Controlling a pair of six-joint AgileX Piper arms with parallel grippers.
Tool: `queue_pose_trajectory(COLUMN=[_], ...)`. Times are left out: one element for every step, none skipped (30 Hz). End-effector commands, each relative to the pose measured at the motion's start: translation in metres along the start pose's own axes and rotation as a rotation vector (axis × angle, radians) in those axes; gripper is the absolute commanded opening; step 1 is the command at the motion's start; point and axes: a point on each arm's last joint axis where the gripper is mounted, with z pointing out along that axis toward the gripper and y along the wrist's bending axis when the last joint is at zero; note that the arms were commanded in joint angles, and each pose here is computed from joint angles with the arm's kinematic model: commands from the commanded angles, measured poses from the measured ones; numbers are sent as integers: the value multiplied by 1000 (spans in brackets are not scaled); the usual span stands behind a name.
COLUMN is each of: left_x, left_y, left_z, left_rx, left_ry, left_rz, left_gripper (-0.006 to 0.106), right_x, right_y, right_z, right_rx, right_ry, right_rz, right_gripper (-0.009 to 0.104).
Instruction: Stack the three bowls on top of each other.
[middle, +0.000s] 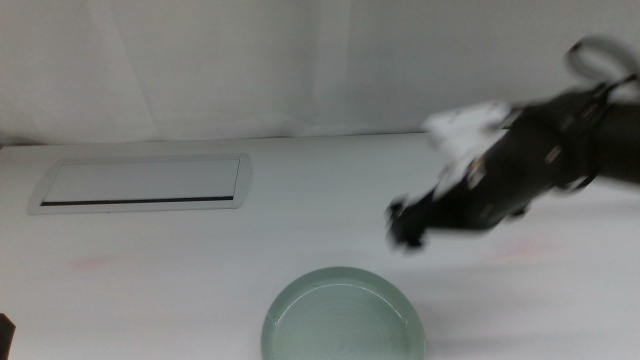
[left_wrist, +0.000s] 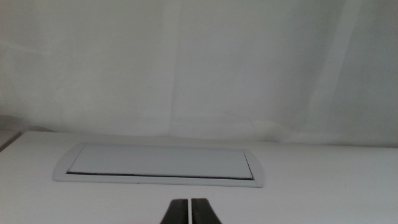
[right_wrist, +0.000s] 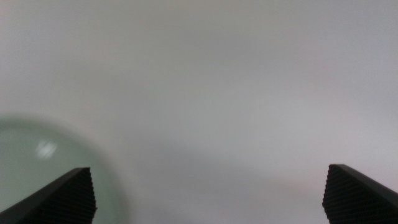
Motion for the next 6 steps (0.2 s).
queue_pose_trajectory(left_x=[12, 12, 12, 12, 12, 12], left_y=[1, 1, 1, 1, 1, 1], left_z=[2, 2, 2, 2, 2, 2], left_rx=[-1, -1, -1, -1, -1, -1], left_ry=[26, 26, 26, 26, 26, 26], left_rz=[-5, -5, -5, -5, -5, -5], left_gripper=[-3, -3, -3, -3, -3, -3], right_x=[-17, -22, -26, -28, -28, -26], right_y=[-35, -57, -72, -87, -105, -122], right_z=[-25, -34, -44, -53, -63, -74], right_rx=[87, 127, 163, 199, 245, 289], right_ry=[-66, -88, -108, -126, -146, -165], right_rz=[36, 74, 93, 115, 142, 167], right_gripper=[103, 103, 103, 103, 102, 102])
